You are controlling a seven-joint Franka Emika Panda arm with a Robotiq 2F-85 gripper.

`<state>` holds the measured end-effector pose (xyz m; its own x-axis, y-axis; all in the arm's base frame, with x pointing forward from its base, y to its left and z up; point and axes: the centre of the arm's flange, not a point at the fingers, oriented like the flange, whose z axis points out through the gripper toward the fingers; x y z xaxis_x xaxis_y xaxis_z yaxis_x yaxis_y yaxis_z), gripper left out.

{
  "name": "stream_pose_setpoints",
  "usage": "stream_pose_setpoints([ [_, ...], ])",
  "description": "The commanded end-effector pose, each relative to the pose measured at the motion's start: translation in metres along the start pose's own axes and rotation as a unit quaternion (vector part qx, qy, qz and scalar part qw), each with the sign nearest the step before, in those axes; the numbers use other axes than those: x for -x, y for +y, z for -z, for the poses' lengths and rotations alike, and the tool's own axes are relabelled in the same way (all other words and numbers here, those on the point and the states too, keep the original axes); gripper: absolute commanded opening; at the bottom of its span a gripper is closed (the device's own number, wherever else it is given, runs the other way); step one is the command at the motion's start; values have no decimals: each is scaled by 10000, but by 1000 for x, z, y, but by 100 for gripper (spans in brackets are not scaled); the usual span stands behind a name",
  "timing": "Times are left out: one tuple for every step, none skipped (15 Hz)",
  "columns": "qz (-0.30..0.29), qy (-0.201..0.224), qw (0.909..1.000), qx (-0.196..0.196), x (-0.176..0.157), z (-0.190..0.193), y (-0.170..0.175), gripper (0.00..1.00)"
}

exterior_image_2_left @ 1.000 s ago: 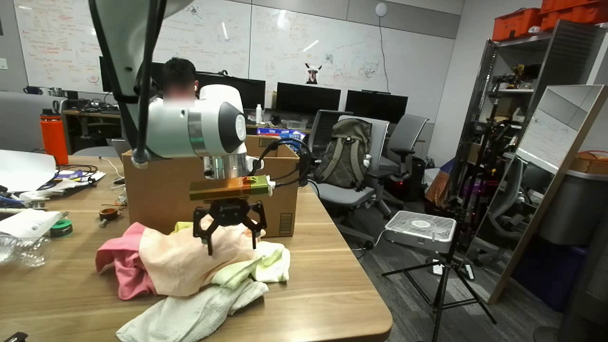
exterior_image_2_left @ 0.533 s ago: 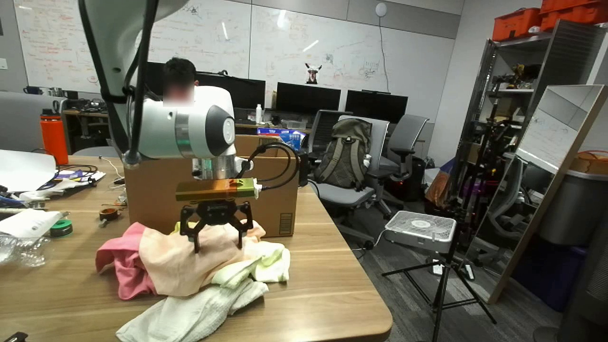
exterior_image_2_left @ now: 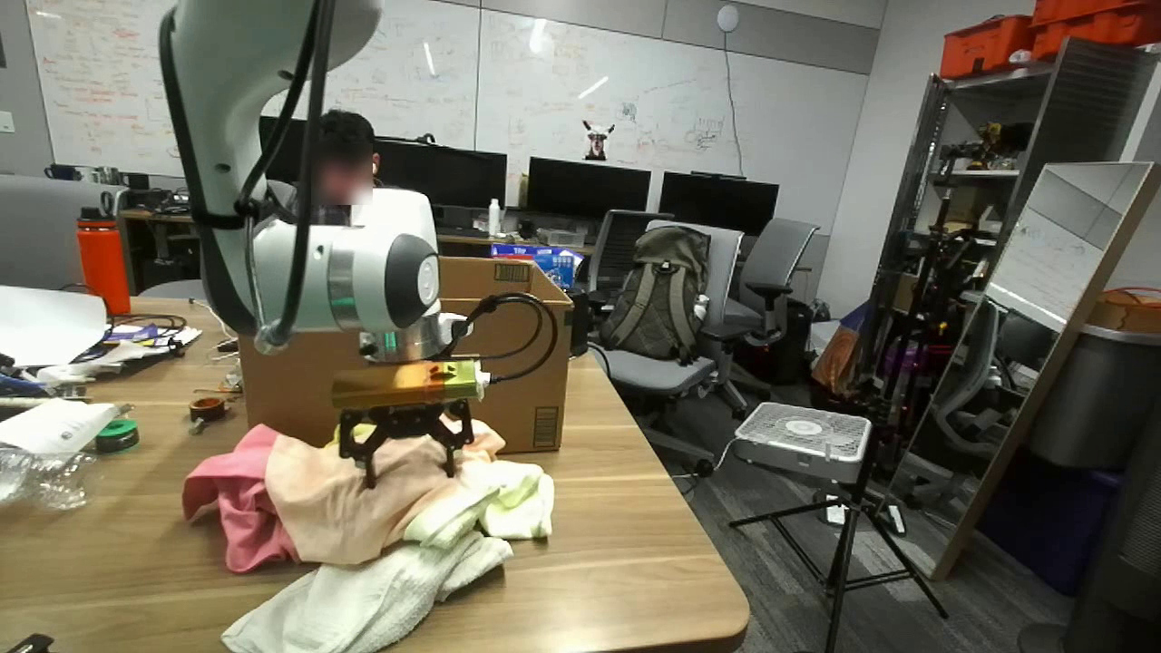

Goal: Pick up the clothes from the table and put them in the box

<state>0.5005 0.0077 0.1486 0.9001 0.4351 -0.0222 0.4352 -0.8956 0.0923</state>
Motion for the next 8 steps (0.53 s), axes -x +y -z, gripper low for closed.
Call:
stream_pose_setpoints([
  [56,236,9996,155,-13,-15,2,100],
  [63,255,9995,185,-15,-17,4,100],
  [63,258,9994,221,-15,-19,6,100],
  [66,272,9993,251,-17,-21,8,100],
  [49,245,9992,300,-17,-20,9,100],
  [34,239,9991,337,-18,-19,11,75],
  [1,265,9990,373,-19,-18,12,73],
  [-41,295,9987,402,-21,-15,14,66],
])
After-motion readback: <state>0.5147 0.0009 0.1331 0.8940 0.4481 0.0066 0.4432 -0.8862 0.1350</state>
